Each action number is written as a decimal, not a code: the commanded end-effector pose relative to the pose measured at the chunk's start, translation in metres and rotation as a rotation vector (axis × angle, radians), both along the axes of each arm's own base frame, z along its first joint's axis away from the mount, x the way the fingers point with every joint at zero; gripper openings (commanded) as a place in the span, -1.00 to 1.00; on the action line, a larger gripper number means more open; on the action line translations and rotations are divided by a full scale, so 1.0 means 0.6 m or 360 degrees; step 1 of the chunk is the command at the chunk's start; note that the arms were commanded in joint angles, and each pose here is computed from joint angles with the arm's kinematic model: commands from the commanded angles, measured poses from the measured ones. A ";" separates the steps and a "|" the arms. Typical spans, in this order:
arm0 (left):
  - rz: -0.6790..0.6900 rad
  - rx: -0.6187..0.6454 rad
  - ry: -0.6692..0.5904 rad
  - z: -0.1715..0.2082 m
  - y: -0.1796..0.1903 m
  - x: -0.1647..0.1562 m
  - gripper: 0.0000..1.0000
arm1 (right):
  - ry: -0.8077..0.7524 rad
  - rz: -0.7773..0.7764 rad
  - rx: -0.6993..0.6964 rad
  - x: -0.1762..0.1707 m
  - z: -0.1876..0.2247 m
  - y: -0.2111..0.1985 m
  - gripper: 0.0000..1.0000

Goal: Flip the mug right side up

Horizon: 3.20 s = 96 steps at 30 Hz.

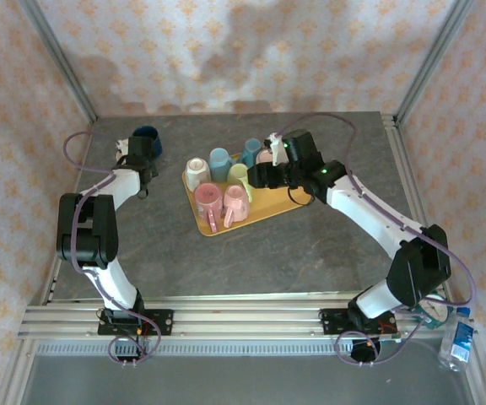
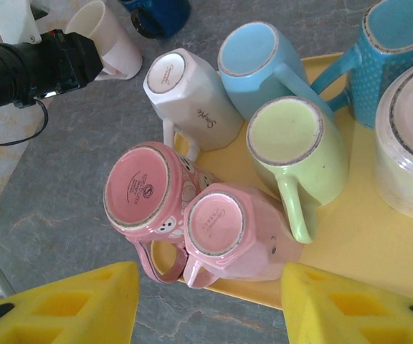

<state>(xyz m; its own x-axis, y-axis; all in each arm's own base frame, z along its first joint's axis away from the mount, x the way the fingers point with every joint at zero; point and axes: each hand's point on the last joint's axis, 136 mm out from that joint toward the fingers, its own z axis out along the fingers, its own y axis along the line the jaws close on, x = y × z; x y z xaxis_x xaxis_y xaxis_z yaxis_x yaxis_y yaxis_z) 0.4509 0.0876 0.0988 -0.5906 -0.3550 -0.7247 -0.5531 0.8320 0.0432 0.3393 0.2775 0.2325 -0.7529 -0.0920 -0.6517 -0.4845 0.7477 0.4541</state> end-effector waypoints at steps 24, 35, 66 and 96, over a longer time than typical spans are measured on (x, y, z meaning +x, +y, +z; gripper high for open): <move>-0.0867 -0.0651 -0.0251 0.213 -0.229 -0.149 0.09 | -0.0043 -0.0518 -0.0130 0.011 0.004 -0.132 0.09; -0.1326 -0.0833 -0.0219 0.222 -0.371 -0.211 0.08 | -0.0254 -0.0284 -0.0427 0.069 -0.025 -0.223 0.05; -0.1625 -0.0865 -0.0392 0.239 -0.426 -0.227 0.08 | -0.0816 0.1309 -0.0742 0.203 -0.174 -0.195 0.19; -0.1606 -0.0861 -0.0302 0.219 -0.426 -0.222 0.04 | -0.0817 0.1501 -0.0868 0.195 -0.206 -0.171 0.16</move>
